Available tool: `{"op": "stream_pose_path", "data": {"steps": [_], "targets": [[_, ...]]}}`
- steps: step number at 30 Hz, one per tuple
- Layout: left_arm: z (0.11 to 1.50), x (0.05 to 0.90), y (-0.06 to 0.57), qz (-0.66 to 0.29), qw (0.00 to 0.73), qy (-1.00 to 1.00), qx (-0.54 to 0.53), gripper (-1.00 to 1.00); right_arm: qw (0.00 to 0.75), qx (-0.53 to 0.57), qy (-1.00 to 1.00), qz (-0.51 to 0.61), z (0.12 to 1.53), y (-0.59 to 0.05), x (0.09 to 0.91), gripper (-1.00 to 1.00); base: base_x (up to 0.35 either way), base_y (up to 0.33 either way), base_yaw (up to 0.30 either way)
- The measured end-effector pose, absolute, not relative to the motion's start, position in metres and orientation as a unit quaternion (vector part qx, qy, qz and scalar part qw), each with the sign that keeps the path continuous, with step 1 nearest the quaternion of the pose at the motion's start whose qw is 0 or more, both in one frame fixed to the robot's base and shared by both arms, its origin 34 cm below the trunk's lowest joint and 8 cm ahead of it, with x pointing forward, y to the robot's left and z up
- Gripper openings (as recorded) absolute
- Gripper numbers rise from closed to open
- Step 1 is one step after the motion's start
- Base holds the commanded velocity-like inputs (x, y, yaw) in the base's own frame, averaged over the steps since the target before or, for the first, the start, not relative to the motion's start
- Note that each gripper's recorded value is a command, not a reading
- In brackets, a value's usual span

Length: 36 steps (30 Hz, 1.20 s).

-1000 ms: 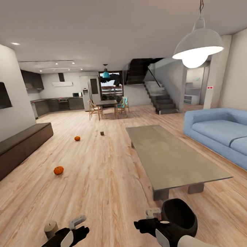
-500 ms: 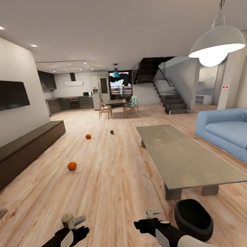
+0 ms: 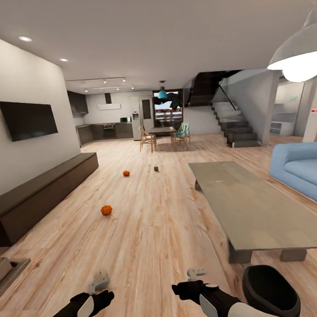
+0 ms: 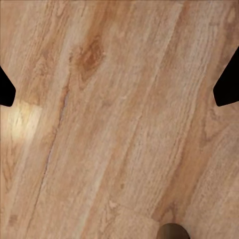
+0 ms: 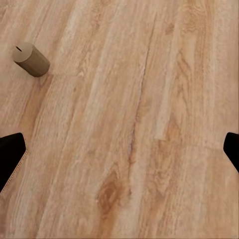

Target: Place each of the two pumpkins and all three candles from the living room inside a cabinet in the living room (use any cabinet), then make sure every cabinet is closed, and position the cauldron so it is next to a table in the living room.

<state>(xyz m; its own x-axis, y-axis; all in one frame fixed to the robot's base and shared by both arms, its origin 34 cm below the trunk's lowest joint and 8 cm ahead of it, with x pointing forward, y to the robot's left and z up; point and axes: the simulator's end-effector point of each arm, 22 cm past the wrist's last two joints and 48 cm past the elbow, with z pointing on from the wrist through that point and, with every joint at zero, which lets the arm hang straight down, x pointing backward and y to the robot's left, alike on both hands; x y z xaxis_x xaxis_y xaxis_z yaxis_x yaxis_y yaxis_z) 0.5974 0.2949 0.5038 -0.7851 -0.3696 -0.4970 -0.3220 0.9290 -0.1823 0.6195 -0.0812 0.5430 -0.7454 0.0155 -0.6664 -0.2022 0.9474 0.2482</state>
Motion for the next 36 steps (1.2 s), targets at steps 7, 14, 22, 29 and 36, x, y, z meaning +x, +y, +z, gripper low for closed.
{"op": "stream_pose_path", "data": {"steps": [7,14,22,29,36], "targets": [[0.5039,0.5974,0.2948,-0.044,0.272,0.944,-0.183,1.00,0.353,-0.051,0.921,0.154,0.5429,-0.0811,0.6192,1.00,0.052,0.206,0.026],[0.5020,0.5964,0.2947,-0.043,0.270,0.944,-0.183,1.00,0.357,-0.051,0.920,0.153,0.5414,-0.0816,0.6192,1.00,0.180,0.019,0.165],[0.4987,0.5952,0.2944,-0.043,0.267,0.945,-0.183,1.00,0.354,-0.050,0.921,0.153,0.5372,-0.0817,0.6173,1.00,0.077,0.001,0.153],[0.4988,0.5950,0.2954,-0.043,0.267,0.945,-0.182,1.00,0.354,-0.050,0.921,0.154,0.5372,-0.0816,0.6171,1.00,0.166,-0.009,0.011],[0.4991,0.5957,0.2945,-0.047,0.267,0.945,-0.182,1.00,0.354,-0.051,0.921,0.155,0.5372,-0.0811,0.6172,1.00,0.069,-0.001,0.000]]}}
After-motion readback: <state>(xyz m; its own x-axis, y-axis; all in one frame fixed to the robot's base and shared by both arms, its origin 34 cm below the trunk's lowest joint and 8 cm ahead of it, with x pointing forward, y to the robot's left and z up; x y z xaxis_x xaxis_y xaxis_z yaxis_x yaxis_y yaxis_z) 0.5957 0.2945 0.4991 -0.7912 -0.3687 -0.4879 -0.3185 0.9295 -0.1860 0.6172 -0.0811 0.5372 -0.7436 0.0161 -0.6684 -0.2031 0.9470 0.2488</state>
